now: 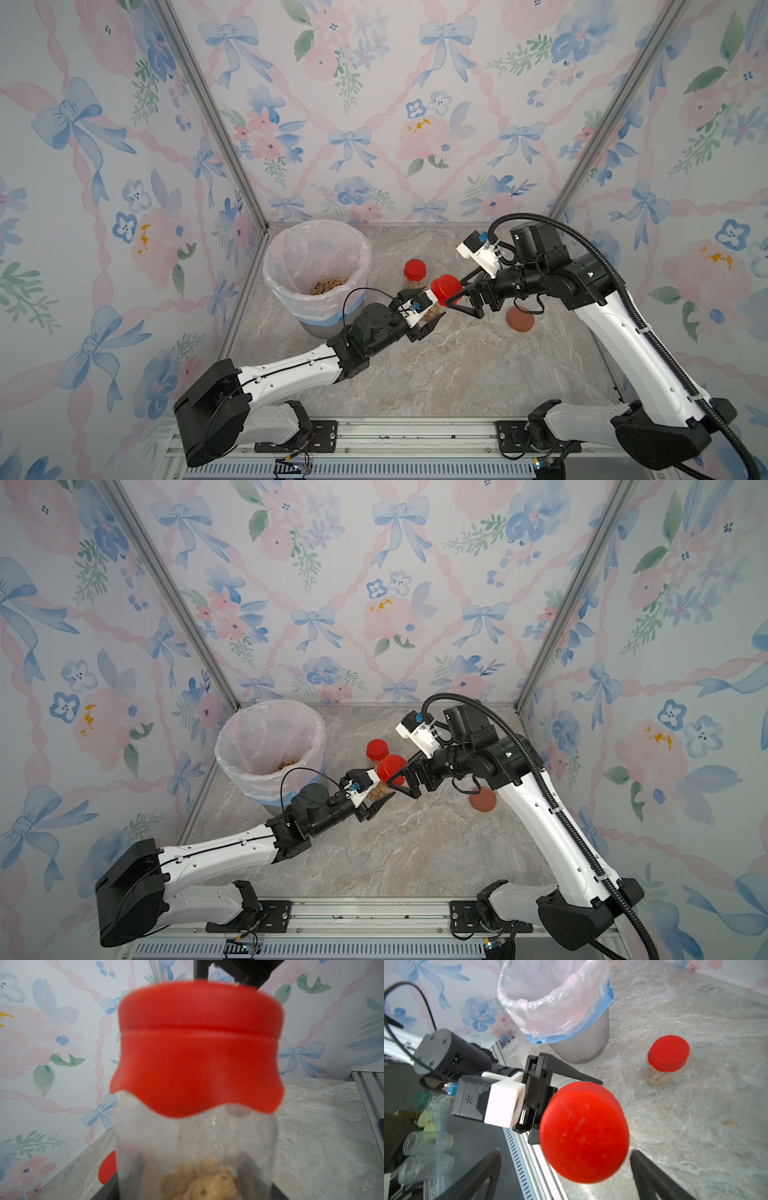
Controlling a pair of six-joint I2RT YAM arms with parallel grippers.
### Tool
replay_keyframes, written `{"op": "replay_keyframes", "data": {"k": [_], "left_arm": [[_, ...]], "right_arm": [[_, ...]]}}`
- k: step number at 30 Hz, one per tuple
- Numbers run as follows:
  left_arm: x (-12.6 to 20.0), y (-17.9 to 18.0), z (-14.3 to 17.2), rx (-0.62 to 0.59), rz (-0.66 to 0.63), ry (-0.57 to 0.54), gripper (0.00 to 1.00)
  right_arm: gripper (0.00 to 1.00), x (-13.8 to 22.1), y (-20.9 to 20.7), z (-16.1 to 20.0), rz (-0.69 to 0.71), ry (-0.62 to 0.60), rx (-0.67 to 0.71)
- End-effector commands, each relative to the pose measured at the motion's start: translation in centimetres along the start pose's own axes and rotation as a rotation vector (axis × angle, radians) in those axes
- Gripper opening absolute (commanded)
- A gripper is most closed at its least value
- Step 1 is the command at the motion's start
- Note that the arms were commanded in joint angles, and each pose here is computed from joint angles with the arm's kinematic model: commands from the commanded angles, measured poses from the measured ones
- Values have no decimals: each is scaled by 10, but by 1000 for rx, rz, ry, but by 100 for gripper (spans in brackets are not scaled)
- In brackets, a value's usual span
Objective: Empty moldy peanuts from jars
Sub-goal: Unscrew the lid from the jar.
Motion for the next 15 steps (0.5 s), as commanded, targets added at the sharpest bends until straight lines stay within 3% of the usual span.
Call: {"op": "replay_keyframes", "data": {"k": [1,4,7,15], "left_arm": [[-2,12,-3,-34,-108,9,22],[-3,19,0,-61,-208,53,22],[-3,21,-1,-90,-273,70,22],[-2,21,2,-115,-312,81,21]], "right_arm": [[99,16,-13,-15,79,-134,-343],[93,18,-19,-9,163,-197,-612],[86,7,-20,1,121,-215,-806],[84,-6,-1,-14,143,-144,-820]]}}
Point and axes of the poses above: each gripper's point midway between its finger pads, its own x axis back along the fingers, its own y axis along the line the jaws close on, z = x × y, the point moved 9 cm from there along x, back along the fingers, and after that the axes turned 6 degrees about -x, right-handed, at the moved point
